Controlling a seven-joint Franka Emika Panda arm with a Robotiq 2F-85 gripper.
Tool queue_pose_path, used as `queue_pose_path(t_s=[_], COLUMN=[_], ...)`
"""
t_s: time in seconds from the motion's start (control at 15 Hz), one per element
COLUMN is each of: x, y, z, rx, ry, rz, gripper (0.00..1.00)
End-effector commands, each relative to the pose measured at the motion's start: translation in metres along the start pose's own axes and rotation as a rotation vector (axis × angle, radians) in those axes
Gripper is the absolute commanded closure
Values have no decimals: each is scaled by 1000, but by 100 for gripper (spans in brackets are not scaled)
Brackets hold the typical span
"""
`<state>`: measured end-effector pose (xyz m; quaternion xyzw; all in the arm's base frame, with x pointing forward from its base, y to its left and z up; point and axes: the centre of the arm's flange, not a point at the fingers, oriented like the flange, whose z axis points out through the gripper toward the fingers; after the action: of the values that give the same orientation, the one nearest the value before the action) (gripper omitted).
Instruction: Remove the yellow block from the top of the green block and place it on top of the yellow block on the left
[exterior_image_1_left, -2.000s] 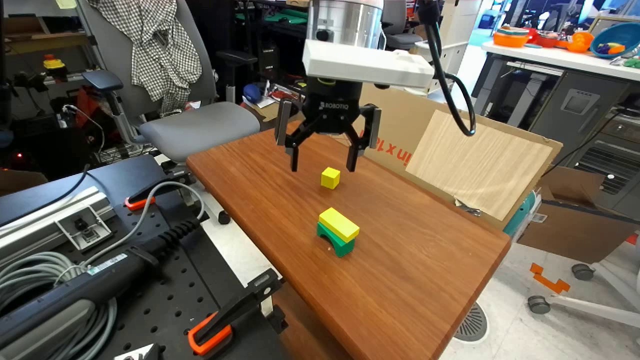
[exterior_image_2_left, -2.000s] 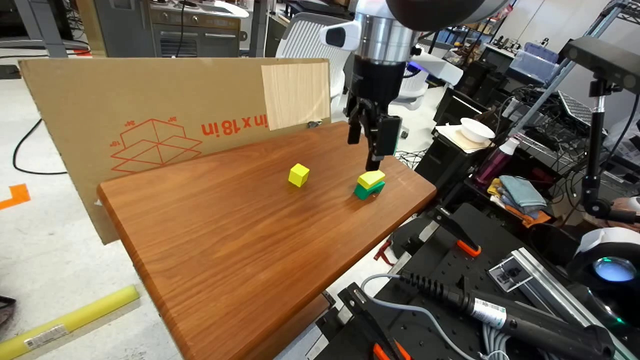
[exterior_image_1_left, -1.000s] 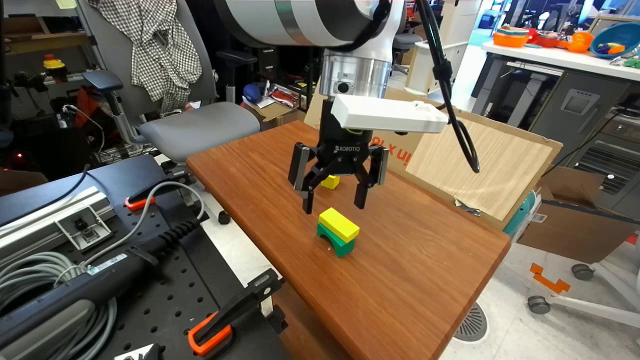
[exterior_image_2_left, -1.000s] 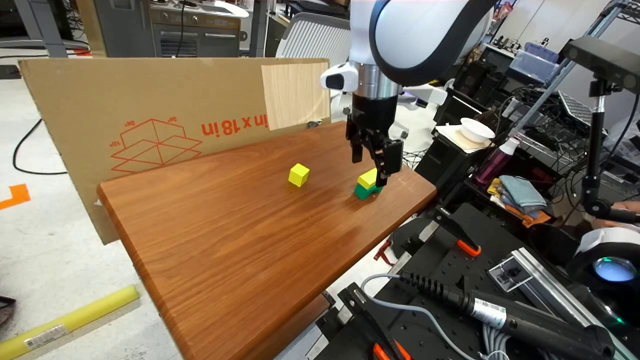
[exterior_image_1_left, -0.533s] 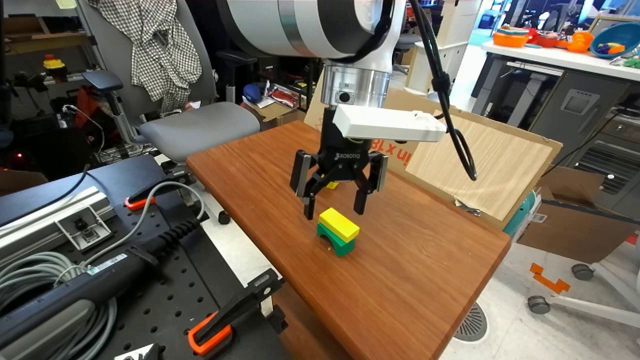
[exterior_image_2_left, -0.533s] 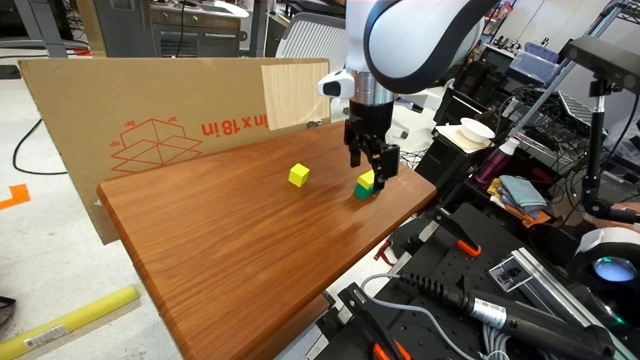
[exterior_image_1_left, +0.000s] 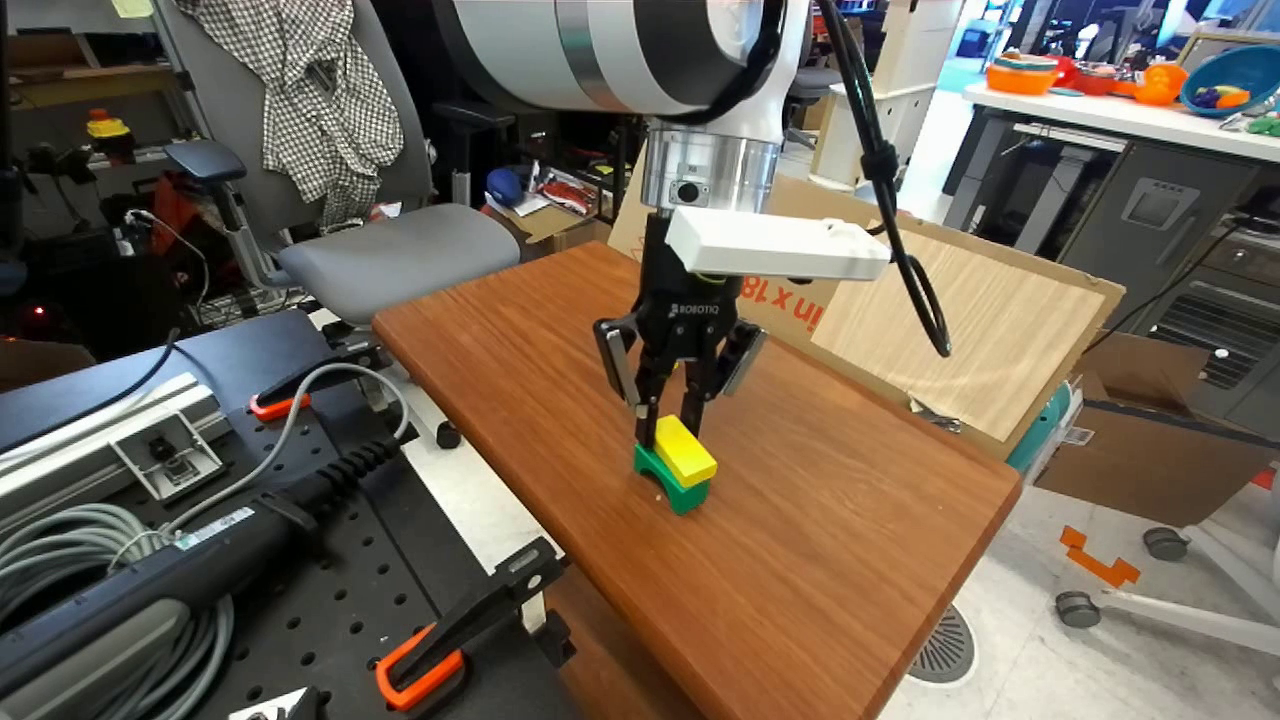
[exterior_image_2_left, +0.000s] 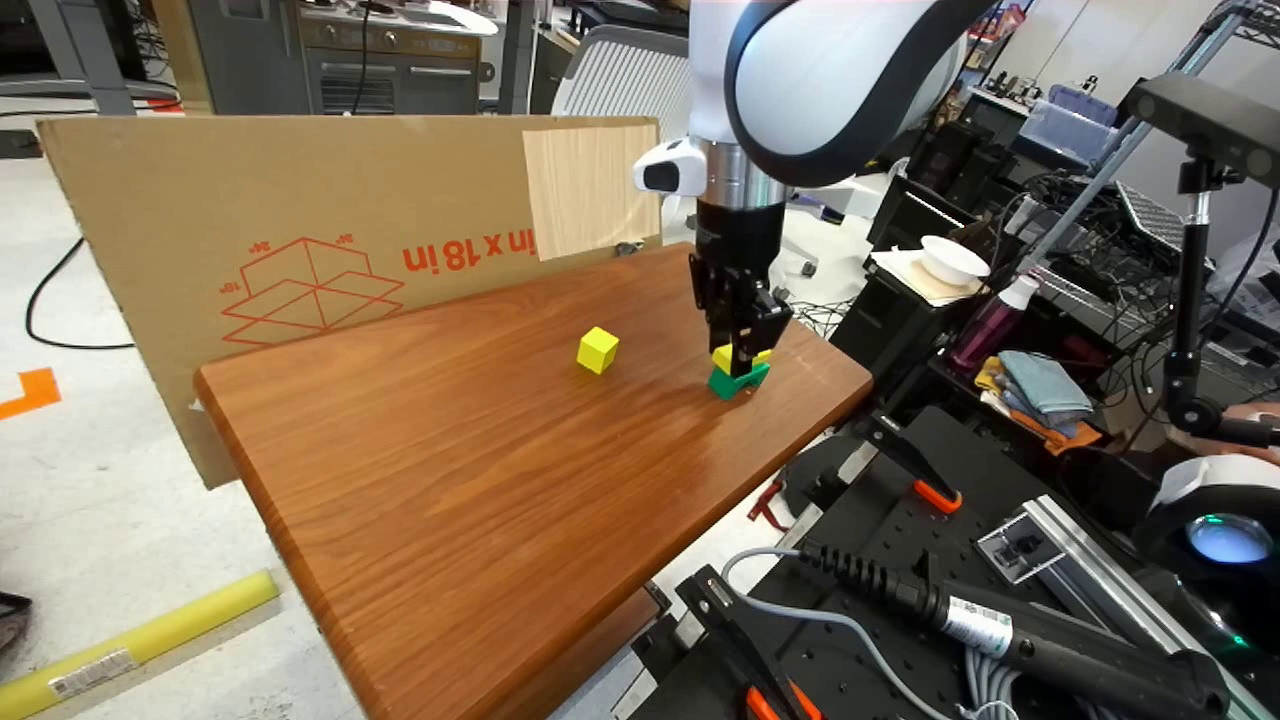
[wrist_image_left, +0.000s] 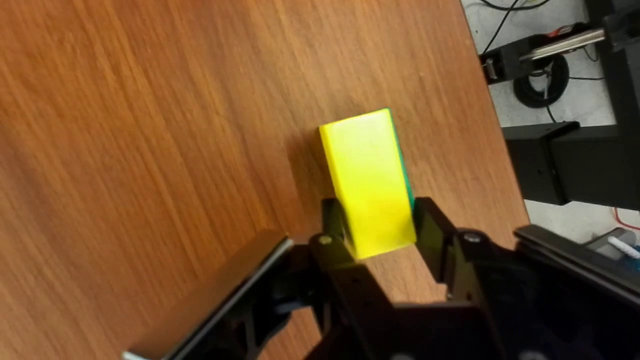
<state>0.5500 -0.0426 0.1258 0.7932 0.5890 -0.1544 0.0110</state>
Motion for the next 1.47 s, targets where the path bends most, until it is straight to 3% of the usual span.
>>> queue_pose_path(t_s=[0.0, 0.47, 0.87, 1.4], x=[0, 3, 20, 56], y=[3, 12, 29, 31], z=[-6, -43, -75, -72], rx=[-6, -58, -94, -152], ry=[-30, 51, 170, 258], rz=[-22, 50, 370, 758], gripper=[88, 91, 91, 91])
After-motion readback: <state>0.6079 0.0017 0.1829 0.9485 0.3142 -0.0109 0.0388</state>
